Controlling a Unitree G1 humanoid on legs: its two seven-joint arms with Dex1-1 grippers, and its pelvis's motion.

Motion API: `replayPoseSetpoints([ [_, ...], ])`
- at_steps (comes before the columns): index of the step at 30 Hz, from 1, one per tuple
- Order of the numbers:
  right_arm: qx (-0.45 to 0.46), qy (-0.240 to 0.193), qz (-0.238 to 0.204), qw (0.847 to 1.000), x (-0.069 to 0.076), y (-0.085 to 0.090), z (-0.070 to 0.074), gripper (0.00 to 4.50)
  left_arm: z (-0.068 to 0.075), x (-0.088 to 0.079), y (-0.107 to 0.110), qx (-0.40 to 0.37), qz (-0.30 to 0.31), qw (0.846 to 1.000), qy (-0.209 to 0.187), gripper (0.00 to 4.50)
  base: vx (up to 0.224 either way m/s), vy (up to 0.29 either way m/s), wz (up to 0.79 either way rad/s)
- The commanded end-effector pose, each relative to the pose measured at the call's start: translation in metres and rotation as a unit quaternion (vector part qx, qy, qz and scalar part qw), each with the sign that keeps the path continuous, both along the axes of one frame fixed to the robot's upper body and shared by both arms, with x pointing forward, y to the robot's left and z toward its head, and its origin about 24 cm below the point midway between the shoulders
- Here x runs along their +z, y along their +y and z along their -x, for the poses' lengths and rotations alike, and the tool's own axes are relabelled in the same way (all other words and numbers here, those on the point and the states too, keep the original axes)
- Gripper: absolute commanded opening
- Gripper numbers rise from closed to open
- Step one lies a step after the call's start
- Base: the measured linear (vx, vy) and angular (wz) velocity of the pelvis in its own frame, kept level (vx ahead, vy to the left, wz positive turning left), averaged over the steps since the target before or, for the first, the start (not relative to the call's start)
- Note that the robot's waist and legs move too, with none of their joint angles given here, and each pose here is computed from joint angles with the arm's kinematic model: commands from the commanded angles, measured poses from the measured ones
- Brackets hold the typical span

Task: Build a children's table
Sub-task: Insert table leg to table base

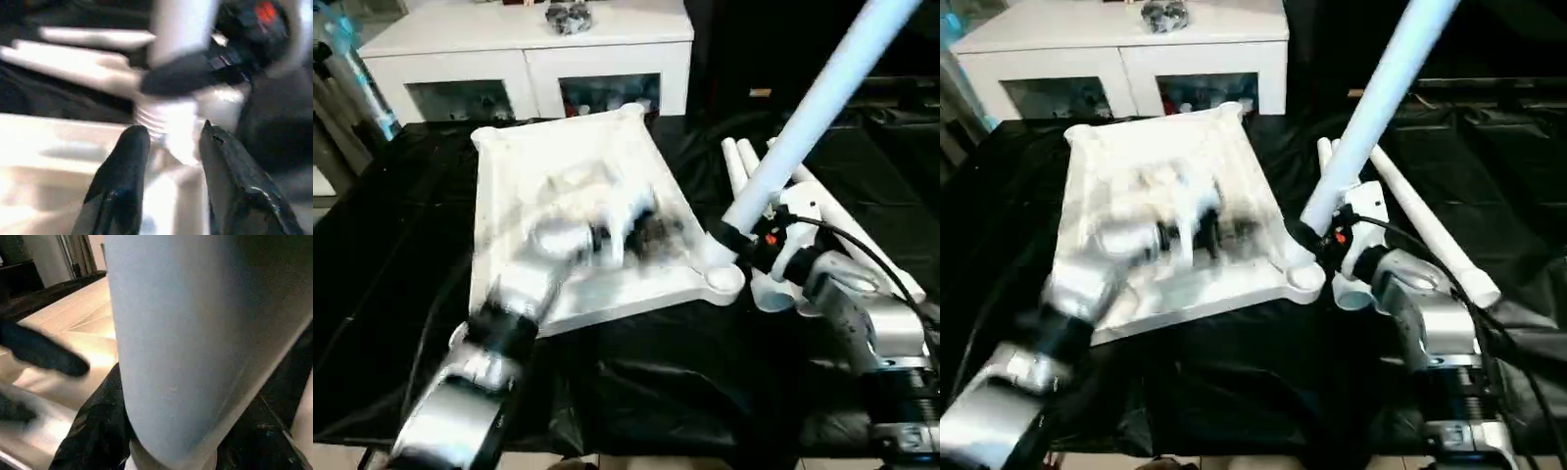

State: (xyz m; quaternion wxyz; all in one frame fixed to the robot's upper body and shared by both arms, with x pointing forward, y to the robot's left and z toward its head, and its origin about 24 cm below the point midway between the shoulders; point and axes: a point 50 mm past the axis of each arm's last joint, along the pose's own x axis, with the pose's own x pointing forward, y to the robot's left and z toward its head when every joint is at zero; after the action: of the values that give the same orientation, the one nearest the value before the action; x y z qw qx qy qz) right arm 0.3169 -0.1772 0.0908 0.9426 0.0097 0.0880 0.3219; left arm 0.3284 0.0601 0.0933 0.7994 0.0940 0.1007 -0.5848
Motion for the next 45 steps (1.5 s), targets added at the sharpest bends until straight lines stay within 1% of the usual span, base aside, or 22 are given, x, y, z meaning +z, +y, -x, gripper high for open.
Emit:
replayPoseSetpoints([
  [1, 0.008, -0.003, 0.002, 1.0, 0.004, 0.003, -0.001, 1.89, 0.003, -0.012, 0.003, -0.024, -0.042, 0.999, -0.003, 2.23, 0.0, 0.0, 0.0],
  [2, 0.011, -0.001, 0.003, 1.0, 0.004, 0.005, 0.0, 1.89, 0.002, -0.021, 0.005, -0.024, -0.07, 0.997, -0.004, 2.23, 0.0, 0.0, 0.0],
  [5, 0.017, 0.001, 0.004, 1.0, 0.003, 0.007, 0.001, 1.89, 0.0, -0.028, 0.009, -0.016, -0.087, 0.996, 0.001, 2.23, 0.0, 0.0, 0.0],
  [6, 0.021, 0.004, 0.005, 1.0, 0.003, 0.009, 0.002, 1.89, -0.002, -0.034, 0.013, -0.009, -0.102, 0.995, 0.014, 1.95, 0.0, 0.0, 0.0],
  [9, 0.022, 0.006, 0.006, 1.0, 0.002, 0.01, 0.003, 1.89, -0.003, -0.037, 0.015, -0.007, -0.111, 0.994, 0.023, 1.86, 0.0, 0.0, 0.0],
  [10, 0.022, 0.007, 0.007, 1.0, 0.002, 0.01, 0.003, 1.89, -0.002, -0.038, 0.016, -0.009, -0.112, 0.993, 0.026, 1.77, 0.0, 0.0, 0.0],
  [11, 0.024, 0.008, 0.009, 1.0, 0.002, 0.01, 0.003, 1.89, -0.001, -0.04, 0.016, -0.014, -0.116, 0.992, 0.037, 1.5, 0.0, 0.0, 0.0],
  [14, 0.024, 0.01, 0.012, 1.0, 0.001, 0.01, 0.003, 1.89, 0.0, -0.043, 0.016, -0.019, -0.115, 0.992, 0.049, 1.39, 0.0, 0.0, 0.0],
  [17, 0.024, 0.016, 0.017, 0.999, 0.0, 0.009, 0.003, 1.89, 0.0, -0.044, 0.015, -0.02, -0.107, 0.992, 0.06, 1.0, 0.0, 0.0, 0.0],
  [19, 0.025, 0.017, 0.019, 0.999, 0.0, 0.009, 0.004, 1.89, 0.0, -0.045, 0.015, -0.019, -0.104, 0.992, 0.064, 0.97, 0.0, 0.0, 0.0],
  [20, 0.026, 0.027, 0.027, 0.999, -0.002, 0.009, 0.004, 1.89, 0.0, -0.045, 0.014, -0.014, -0.1, 0.992, 0.069, 0.9, 0.0, 0.0, 0.0],
  [21, 0.03, 0.033, 0.03, 0.999, -0.003, 0.009, 0.005, 1.89, 0.0, -0.046, 0.014, -0.015, -0.1, 0.992, 0.072, 0.64, 0.0, 0.0, 0.0],
  [23, 0.033, 0.041, 0.037, 0.998, -0.005, 0.01, 0.005, 1.89, 0.001, -0.047, 0.014, -0.016, -0.101, 0.992, 0.075, 0.59, 0.0, 0.0, 0.0],
  [25, 0.037, 0.054, 0.048, 0.997, -0.008, 0.01, 0.005, 1.89, 0.001, -0.047, 0.014, -0.016, -0.095, 0.992, 0.079, 0.29, 0.0, 0.0, 0.0],
  [27, 0.037, 0.061, 0.054, 0.996, -0.01, 0.01, 0.004, 1.89, 0.001, -0.047, 0.014, -0.016, -0.091, 0.993, 0.078, 0.18, 0.0, 0.0, 0.0],
  [29, 0.04, 0.083, 0.068, 0.993, -0.015, 0.011, 0.002, 1.89, 0.002, -0.047, 0.014, -0.016, -0.08, 0.994, 0.079, 0.08, 0.0, 0.0, 0.0],
  [31, 0.04, 0.083, 0.068, 0.993, -0.015, 0.011, 0.002, 1.89, 0.002, -0.047, 0.014, -0.016, -0.08, 0.994, 0.079, 0.01, 0.0, 0.0, 0.0],
  [33, 0.047, 0.113, 0.079, 0.989, -0.021, 0.011, 0.001, 1.89, 0.004, -0.049, 0.015, -0.021, -0.066, 0.994, 0.081, 0.0, 0.0, 0.0, 0.0],
  [38, 0.043, 0.133, 0.089, 0.986, -0.028, 0.01, -0.002, 1.89, 0.007, -0.051, 0.016, -0.02, -0.053, 0.995, 0.082, 0.0, 0.0, 0.0, 0.0],
  [40, 0.042, 0.15, 0.098, 0.983, -0.031, 0.008, -0.004, 1.89, 0.009, -0.053, 0.018, -0.02, -0.048, 0.995, 0.081, 0.0, 0.0, 0.0, 0.0],
  [42, 0.049, 0.165, 0.102, 0.98, -0.032, 0.008, -0.004, 1.89, 0.01, -0.054, 0.019, -0.017, -0.043, 0.996, 0.08, 0.0, 0.0, 0.0, 0.0],
  [45, 0.062, 0.173, 0.103, 0.978, -0.032, 0.008, -0.002, 1.89, 0.011, -0.054, 0.02, -0.012, -0.039, 0.996, 0.081, 0.0, 0.0, 0.0, 0.0],
])
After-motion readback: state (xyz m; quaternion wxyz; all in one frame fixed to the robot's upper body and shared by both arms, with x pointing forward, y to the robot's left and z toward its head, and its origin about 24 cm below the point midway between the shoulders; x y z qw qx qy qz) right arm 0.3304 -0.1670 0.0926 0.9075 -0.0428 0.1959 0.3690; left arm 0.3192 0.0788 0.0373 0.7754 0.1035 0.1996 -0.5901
